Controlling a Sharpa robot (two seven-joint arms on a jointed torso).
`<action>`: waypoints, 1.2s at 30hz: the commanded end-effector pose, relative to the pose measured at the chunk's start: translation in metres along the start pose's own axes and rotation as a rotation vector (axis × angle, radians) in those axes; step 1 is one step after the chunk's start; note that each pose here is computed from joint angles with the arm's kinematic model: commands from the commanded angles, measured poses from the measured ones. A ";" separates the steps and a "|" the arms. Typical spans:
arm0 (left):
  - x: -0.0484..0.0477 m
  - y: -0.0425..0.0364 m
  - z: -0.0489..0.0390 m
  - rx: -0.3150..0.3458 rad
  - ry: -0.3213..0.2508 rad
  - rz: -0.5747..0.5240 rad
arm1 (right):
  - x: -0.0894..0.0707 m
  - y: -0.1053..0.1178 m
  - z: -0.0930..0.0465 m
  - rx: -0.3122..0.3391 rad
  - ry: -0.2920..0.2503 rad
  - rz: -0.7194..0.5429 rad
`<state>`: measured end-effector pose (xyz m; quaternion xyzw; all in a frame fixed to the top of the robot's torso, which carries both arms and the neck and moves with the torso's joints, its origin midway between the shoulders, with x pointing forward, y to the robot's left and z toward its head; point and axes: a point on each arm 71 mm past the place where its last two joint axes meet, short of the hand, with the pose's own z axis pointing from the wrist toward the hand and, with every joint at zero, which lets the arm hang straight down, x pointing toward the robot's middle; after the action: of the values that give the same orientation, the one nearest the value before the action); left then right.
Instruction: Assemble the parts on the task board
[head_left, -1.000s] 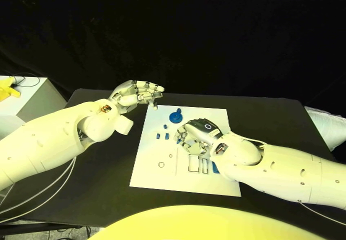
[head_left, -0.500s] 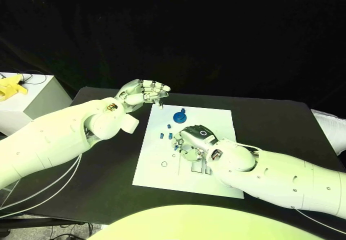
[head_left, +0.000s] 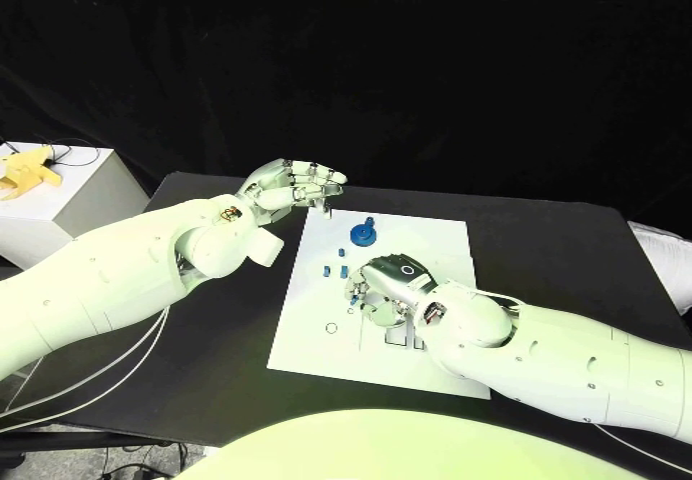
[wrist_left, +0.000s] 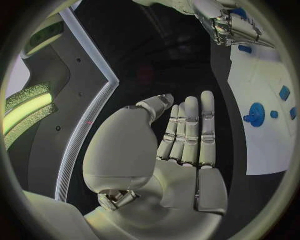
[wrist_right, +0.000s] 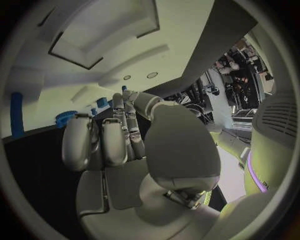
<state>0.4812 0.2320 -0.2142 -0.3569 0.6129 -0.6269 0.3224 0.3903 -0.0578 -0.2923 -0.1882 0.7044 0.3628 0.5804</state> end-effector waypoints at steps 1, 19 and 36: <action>0.0012 0.0002 0.0005 0.003 0.001 -0.010 | 0.003 0.002 0.000 -0.018 0.025 -0.016; 0.0005 0.0009 0.0003 -0.001 0.002 -0.010 | 0.013 0.005 -0.001 -0.019 0.048 -0.008; -0.0003 0.0013 0.0000 -0.004 0.002 -0.010 | 0.016 0.005 0.001 -0.010 0.061 -0.027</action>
<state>0.4819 0.2337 -0.2158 -0.3598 0.6147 -0.6234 0.3224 0.3851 -0.0532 -0.3041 -0.1977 0.7153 0.3574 0.5671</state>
